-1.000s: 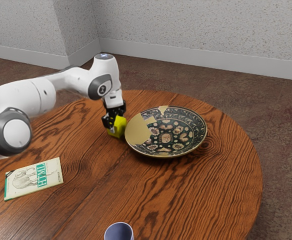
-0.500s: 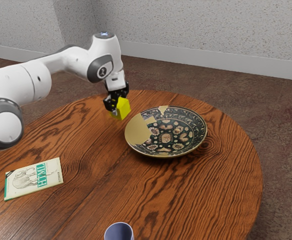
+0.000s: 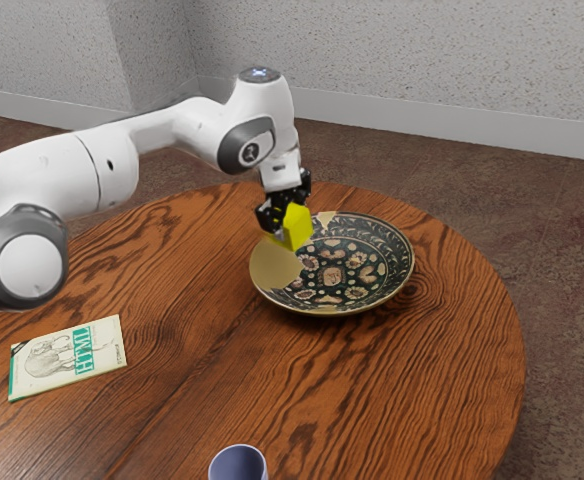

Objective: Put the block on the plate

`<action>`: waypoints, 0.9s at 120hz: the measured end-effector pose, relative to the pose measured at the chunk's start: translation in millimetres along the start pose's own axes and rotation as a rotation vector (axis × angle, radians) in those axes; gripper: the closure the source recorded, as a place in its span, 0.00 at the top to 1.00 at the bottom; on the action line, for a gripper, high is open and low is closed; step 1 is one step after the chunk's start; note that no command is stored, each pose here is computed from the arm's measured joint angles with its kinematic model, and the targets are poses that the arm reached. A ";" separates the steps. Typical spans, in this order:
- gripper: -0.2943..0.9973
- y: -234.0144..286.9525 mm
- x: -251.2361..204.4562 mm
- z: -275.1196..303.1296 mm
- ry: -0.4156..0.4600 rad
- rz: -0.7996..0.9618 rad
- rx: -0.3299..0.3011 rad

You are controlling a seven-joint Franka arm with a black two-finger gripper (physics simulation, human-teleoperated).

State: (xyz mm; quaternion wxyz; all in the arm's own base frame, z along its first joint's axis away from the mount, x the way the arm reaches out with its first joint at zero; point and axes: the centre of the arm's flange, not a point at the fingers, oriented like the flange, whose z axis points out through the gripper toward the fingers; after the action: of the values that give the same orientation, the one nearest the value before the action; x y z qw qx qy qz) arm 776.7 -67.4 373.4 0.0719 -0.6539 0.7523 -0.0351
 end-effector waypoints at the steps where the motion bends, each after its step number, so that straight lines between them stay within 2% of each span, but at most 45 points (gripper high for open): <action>1: 0.55 -0.1 2.1 0.2 0.000 0.002 0.000; 36: 0.56 0.6 59.6 15.4 0.019 0.048 -0.021; 58: 0.56 4.0 63.7 34.6 0.021 0.027 -0.064; 92: 0.56 -0.2 63.2 51.7 0.034 -0.009 -0.070; 108: 0.65 -0.4 68.0 50.8 0.029 -0.006 -0.068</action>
State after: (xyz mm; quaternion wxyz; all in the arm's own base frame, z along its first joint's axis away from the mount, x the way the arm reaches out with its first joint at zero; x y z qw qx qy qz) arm 775.8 -132.7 319.0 0.0386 -0.6576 0.7522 -0.0194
